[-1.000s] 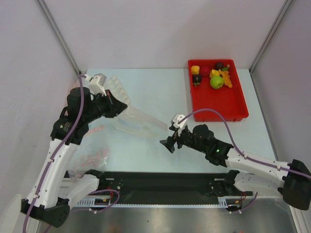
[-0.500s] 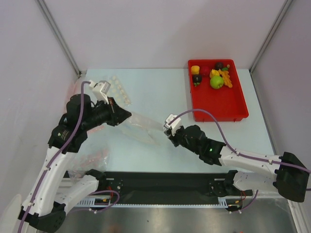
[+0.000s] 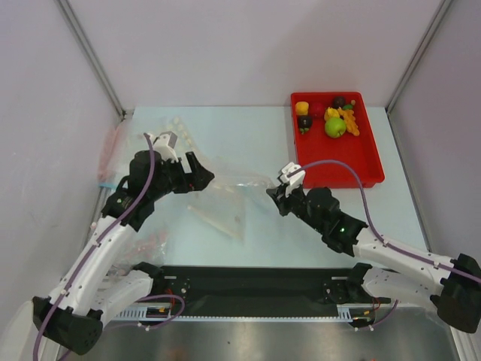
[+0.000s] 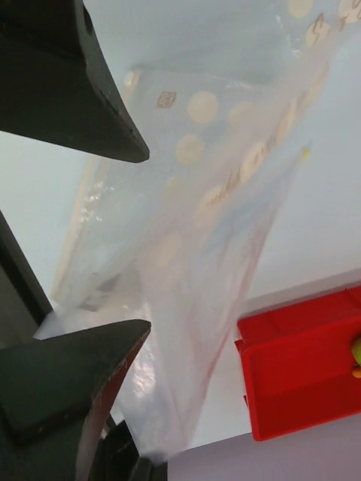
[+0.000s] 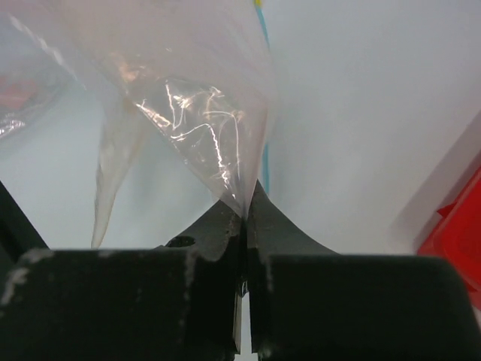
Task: Place the food in the zip-top bag and seal the zipper
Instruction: Pick up the zipper food storage bag at the corner of the board, then move the zipper food storage bag to the center of the board.
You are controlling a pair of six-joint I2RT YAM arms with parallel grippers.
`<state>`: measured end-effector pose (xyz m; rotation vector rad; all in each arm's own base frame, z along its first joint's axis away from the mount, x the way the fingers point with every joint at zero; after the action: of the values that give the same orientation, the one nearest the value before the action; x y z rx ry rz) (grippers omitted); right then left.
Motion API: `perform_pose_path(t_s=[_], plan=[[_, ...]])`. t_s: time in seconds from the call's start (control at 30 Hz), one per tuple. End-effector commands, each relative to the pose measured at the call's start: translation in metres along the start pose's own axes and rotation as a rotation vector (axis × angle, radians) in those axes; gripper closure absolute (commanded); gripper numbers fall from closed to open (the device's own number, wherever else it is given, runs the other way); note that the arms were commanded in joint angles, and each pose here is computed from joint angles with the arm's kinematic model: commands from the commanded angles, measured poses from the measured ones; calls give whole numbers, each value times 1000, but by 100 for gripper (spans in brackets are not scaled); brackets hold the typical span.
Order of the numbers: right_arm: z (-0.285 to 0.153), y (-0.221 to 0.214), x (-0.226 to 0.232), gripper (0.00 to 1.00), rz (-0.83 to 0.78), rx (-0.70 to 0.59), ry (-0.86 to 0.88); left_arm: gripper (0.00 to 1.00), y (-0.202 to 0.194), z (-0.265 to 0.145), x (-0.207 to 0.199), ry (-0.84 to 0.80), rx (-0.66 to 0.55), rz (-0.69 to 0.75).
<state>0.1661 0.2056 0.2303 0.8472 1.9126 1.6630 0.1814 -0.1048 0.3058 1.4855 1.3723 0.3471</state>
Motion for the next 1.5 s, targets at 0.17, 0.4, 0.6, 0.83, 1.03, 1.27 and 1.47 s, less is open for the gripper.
perform_pose_path(t_s=[0.17,0.4,0.6,0.83,1.03,1.27,1.47], plan=[[4,5,-36,100,261,-27,-42,0,-25,41,11,-24,-3,-121],[-3,0,-70,100,414,-36,-117,0,-45,66,11,-19,22,-105],[-14,0,-78,100,425,-66,-195,0,-74,93,-2,6,199,49],[-36,5,-79,100,435,-174,-255,0,-115,122,-4,106,388,165],[-47,4,-84,100,455,-223,-318,0,-129,145,5,167,499,205],[-50,4,-85,100,462,-222,-325,0,-140,161,30,215,564,152],[-54,5,-84,100,464,-235,-329,0,-138,160,74,184,518,-95]])
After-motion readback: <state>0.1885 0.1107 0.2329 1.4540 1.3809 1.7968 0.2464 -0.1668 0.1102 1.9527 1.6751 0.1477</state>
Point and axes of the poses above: each gripper's point midway between its finger pads, its own z axis out along the fingers, its own x axis along the line the jaws close on, y = z × x, the point moved 10 cm from there along -z, back along the fingers, and after that the axes turned 4 degrees about z, right-handed, at the moved point
